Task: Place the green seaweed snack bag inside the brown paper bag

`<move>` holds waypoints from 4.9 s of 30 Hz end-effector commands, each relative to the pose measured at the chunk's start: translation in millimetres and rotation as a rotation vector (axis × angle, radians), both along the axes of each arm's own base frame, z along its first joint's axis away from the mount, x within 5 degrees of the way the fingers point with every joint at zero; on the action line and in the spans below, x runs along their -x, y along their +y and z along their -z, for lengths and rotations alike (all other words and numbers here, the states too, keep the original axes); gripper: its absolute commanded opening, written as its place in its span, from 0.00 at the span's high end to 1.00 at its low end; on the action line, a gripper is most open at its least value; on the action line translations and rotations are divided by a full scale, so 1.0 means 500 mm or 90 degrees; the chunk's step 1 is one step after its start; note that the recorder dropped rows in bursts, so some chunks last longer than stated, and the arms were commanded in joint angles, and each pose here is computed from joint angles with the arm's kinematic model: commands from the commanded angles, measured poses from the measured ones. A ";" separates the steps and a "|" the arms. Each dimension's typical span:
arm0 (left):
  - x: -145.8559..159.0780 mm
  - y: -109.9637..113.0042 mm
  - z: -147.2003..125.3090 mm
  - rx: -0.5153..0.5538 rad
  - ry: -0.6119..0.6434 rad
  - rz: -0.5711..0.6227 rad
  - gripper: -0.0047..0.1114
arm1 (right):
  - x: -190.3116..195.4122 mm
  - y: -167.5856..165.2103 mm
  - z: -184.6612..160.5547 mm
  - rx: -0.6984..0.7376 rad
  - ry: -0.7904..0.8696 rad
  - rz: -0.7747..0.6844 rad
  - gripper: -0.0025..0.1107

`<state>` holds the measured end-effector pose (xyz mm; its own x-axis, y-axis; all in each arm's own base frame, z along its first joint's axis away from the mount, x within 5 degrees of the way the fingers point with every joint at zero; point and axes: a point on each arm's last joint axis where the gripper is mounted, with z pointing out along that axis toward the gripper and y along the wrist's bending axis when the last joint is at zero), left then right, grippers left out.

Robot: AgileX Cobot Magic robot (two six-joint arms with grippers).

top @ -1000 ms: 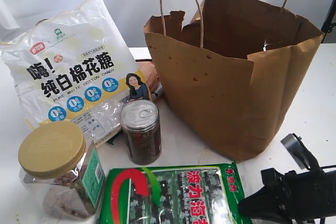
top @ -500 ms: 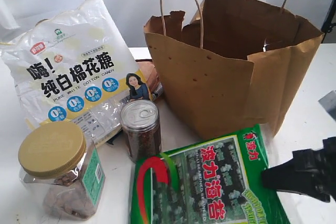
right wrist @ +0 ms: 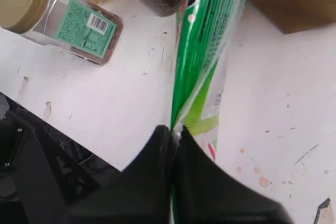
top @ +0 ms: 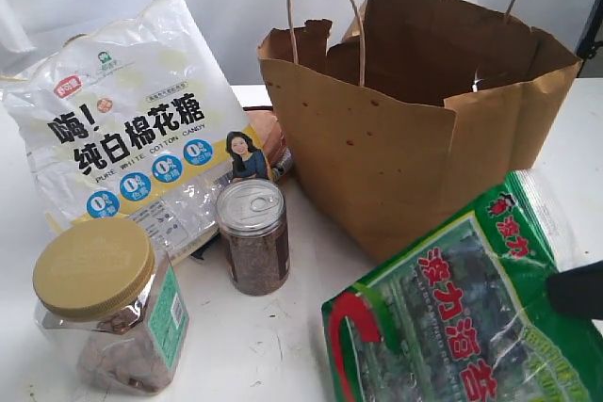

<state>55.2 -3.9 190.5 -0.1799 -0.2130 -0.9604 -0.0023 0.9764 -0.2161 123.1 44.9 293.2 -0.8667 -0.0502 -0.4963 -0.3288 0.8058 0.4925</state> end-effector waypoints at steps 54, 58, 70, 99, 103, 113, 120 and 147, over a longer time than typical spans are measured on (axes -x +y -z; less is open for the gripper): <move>0.000 0.001 0.001 -0.003 -0.005 -0.003 0.96 | -0.341 -0.043 -0.400 0.104 -0.410 -0.007 0.98; 0.000 0.001 0.001 -0.003 -0.005 -0.003 0.96 | -0.355 -0.043 -0.368 0.100 -0.364 -0.023 0.98; 0.000 0.001 0.001 -0.003 -0.005 -0.003 0.96 | -0.367 -0.032 -0.311 0.050 -0.295 -0.063 0.71; 0.000 0.001 0.001 -0.003 -0.005 -0.003 0.96 | -0.005 -0.036 -0.222 0.063 -0.422 0.187 0.98; 0.000 0.001 0.001 -0.003 -0.005 -0.003 0.96 | 0.028 -0.027 -0.173 0.043 -0.367 0.173 0.98; 0.000 0.001 0.001 -0.003 -0.005 -0.003 0.96 | 0.045 -0.068 -0.127 0.140 -0.481 0.300 0.98; 0.000 0.001 0.001 -0.003 -0.005 -0.003 0.96 | 0.156 -0.086 -0.012 0.245 -0.645 0.429 0.98; 0.000 0.001 0.002 -0.003 -0.003 -0.003 0.96 | 0.140 -0.086 0.221 0.219 -0.491 0.335 0.98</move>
<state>55.2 -3.8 190.5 -0.1799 -0.2114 -0.9607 -0.0025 0.9767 -0.2144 51.8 2.6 191.3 -0.2645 0.0236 -0.9641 -0.0172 0.9994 0.0292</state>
